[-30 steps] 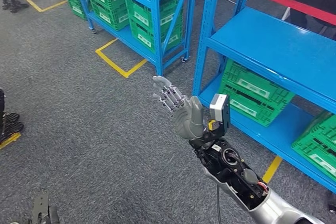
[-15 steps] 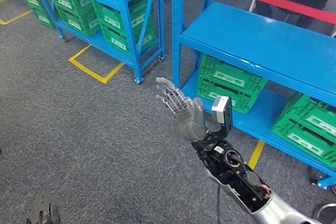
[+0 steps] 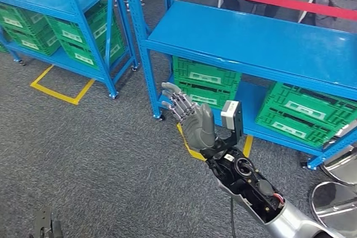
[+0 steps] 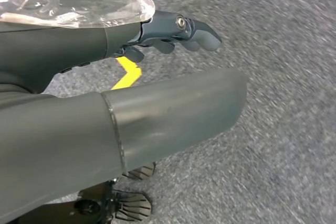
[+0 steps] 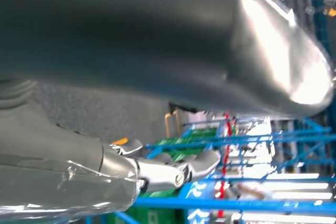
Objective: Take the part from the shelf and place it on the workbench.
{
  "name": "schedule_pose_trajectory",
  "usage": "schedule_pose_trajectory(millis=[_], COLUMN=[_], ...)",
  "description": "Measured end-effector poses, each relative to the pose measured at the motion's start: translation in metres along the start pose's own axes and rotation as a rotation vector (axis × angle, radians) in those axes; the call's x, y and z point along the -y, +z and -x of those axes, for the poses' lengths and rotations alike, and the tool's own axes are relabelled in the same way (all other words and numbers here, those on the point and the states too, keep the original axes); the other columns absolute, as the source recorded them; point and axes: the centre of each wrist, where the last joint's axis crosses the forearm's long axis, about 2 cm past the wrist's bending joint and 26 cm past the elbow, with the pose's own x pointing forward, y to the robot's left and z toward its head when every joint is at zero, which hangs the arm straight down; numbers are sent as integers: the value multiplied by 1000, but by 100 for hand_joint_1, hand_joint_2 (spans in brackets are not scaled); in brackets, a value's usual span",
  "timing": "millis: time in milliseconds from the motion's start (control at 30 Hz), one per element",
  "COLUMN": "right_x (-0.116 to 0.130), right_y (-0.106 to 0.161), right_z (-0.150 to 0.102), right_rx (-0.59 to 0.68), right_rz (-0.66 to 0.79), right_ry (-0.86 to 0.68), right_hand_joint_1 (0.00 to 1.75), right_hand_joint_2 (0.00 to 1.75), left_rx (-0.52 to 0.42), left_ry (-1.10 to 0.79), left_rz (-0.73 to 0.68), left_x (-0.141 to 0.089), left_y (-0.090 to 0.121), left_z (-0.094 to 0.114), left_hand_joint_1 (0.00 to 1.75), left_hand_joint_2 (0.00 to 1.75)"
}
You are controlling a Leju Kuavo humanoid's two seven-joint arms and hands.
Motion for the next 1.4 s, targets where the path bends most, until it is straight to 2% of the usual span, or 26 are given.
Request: schedule_pose_trajectory(millis=[733,900,1400], right_x=[3,3,1], right_y=[-2,-2,-2], right_z=[2,3,3], right_rx=[-4,-8,-12], right_rz=[6,6,9], right_ry=[0,-6,-16], right_hand_joint_1=[0,0,0], right_hand_joint_2=[0,0,0], left_rx=[3,-11,-12], left_ry=[3,5,12], left_rz=[9,4,0], left_x=[5,3,1], left_y=[1,2,2], left_z=[-3,3,4], left_hand_joint_1=[0,0,0], left_hand_joint_2=[0,0,0])
